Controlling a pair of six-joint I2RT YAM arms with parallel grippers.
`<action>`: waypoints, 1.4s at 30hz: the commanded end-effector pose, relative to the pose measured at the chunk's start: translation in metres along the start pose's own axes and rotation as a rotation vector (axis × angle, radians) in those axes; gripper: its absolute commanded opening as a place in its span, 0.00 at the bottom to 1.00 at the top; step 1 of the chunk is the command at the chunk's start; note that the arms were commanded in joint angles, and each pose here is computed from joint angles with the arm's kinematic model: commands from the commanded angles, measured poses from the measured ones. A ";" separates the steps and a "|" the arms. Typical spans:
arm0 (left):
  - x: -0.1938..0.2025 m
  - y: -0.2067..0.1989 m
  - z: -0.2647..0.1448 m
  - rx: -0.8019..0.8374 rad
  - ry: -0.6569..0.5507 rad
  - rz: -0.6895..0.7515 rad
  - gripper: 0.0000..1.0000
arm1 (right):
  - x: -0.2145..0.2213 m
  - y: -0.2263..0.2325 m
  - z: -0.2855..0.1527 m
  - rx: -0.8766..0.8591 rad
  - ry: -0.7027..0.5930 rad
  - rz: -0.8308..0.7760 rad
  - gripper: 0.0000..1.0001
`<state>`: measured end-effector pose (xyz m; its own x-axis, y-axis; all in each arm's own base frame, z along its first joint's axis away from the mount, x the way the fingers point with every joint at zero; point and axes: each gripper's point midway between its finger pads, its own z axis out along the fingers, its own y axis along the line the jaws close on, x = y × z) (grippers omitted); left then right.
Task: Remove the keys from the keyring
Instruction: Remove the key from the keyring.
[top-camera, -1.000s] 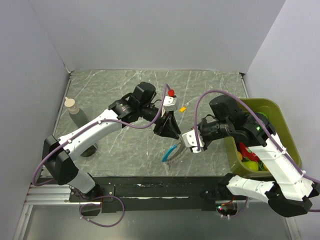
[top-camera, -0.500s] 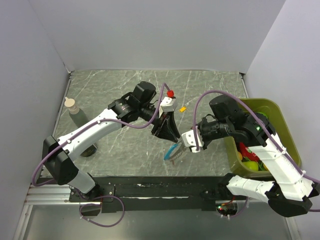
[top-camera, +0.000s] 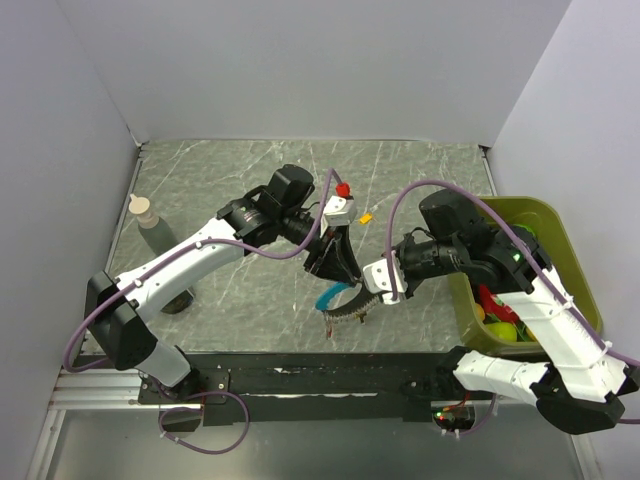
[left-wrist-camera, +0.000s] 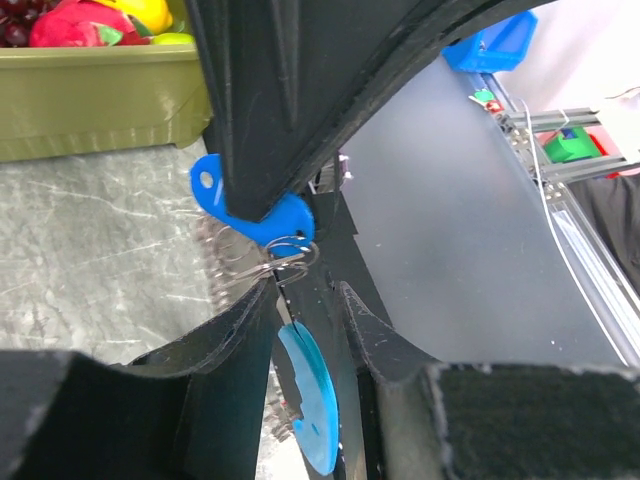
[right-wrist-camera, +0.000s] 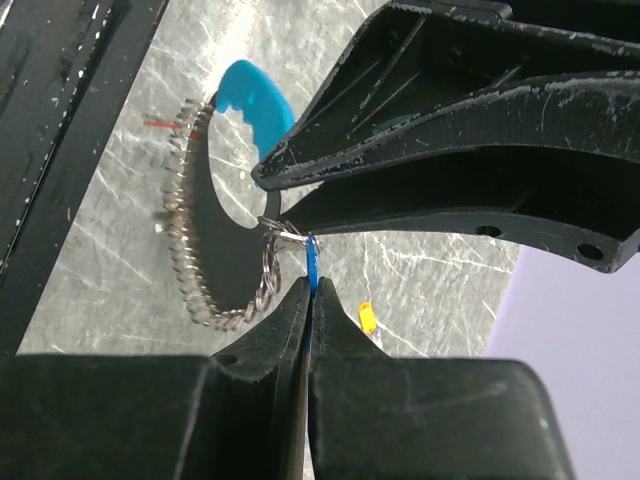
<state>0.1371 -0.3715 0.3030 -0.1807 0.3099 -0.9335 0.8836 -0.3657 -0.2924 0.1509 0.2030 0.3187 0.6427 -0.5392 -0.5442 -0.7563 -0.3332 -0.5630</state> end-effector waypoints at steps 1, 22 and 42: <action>-0.017 0.003 -0.002 -0.030 -0.020 0.080 0.35 | -0.021 -0.005 -0.011 0.042 -0.073 -0.045 0.00; -0.019 0.002 0.000 -0.007 -0.024 0.072 0.35 | -0.022 -0.004 -0.004 0.028 -0.092 -0.035 0.00; -0.016 -0.009 0.002 0.047 -0.024 0.075 0.35 | -0.020 -0.018 -0.004 0.066 -0.064 -0.032 0.00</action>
<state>0.1377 -0.3724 0.3021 -0.1743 0.3106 -0.9344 0.8865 -0.3636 -0.2862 0.1467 0.2113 0.3162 0.6331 -0.5130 -0.5796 -0.7702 -0.3429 -0.5378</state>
